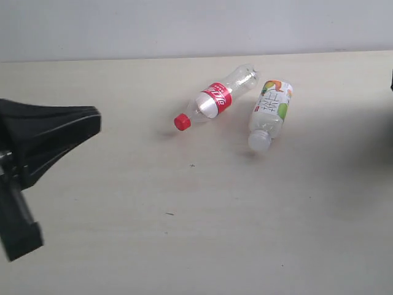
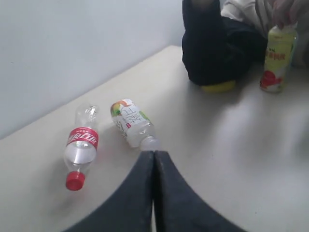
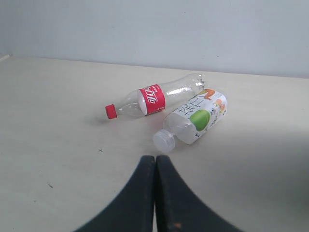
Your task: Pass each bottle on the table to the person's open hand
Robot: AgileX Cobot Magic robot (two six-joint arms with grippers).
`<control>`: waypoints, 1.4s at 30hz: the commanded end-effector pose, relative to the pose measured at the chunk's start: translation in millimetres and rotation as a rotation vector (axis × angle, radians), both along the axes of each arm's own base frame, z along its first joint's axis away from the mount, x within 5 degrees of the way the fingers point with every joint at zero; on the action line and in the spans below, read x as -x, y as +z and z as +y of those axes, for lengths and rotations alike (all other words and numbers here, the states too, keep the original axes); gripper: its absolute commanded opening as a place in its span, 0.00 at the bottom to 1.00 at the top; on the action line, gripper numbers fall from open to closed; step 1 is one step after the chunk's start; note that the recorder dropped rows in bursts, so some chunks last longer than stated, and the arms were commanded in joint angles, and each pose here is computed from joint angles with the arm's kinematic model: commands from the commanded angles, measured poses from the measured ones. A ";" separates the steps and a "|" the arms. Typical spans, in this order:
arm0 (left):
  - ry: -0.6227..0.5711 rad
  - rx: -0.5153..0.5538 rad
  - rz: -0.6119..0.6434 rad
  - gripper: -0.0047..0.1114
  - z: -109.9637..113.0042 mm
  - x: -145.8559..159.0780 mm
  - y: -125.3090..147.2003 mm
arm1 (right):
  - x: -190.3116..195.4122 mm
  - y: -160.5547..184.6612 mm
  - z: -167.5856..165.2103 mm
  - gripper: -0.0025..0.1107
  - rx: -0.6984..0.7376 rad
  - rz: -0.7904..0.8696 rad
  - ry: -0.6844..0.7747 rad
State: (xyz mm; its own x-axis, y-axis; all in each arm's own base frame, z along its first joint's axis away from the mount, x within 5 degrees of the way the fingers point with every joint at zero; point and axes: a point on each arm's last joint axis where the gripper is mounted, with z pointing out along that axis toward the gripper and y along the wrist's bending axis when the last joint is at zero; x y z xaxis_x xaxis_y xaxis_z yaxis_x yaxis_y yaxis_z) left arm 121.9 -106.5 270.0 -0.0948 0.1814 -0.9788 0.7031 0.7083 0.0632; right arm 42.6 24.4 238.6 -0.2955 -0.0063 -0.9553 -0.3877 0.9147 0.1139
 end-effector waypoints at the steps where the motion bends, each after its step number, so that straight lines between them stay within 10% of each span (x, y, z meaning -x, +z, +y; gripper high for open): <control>1: 0.084 0.081 -0.059 0.04 28.8 20.0 -11.3 | 0.2 -0.1 -0.1 0.02 -0.002 -0.005 0.000; 14: 0.446 0.272 -0.084 0.04 74.8 30.3 -56.4 | 0.2 -0.1 -0.1 0.02 0.000 -0.006 0.001; 26: 0.413 0.441 -0.231 0.04 73.6 26.2 -24.4 | 0.2 -0.1 -0.1 0.02 0.000 -0.006 0.001; 32: 0.497 0.217 -0.011 0.04 54.5 -65.8 39.7 | 0.1 -0.2 -0.4 0.02 0.005 -0.008 -0.001; 42: 0.553 -0.316 0.333 0.04 15.2 -218.8 38.3 | 0.1 0.0 -0.3 0.02 0.003 -0.009 0.000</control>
State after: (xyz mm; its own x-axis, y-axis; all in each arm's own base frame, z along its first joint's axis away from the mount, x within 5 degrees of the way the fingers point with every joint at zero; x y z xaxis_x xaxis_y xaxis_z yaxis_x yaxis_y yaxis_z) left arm 308.6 -78.6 321.3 -0.4364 0.1963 -0.8781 0.2363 0.9667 0.0987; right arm 42.5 24.4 238.5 -0.2973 -0.0071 -0.9547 -0.3879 0.9146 0.1140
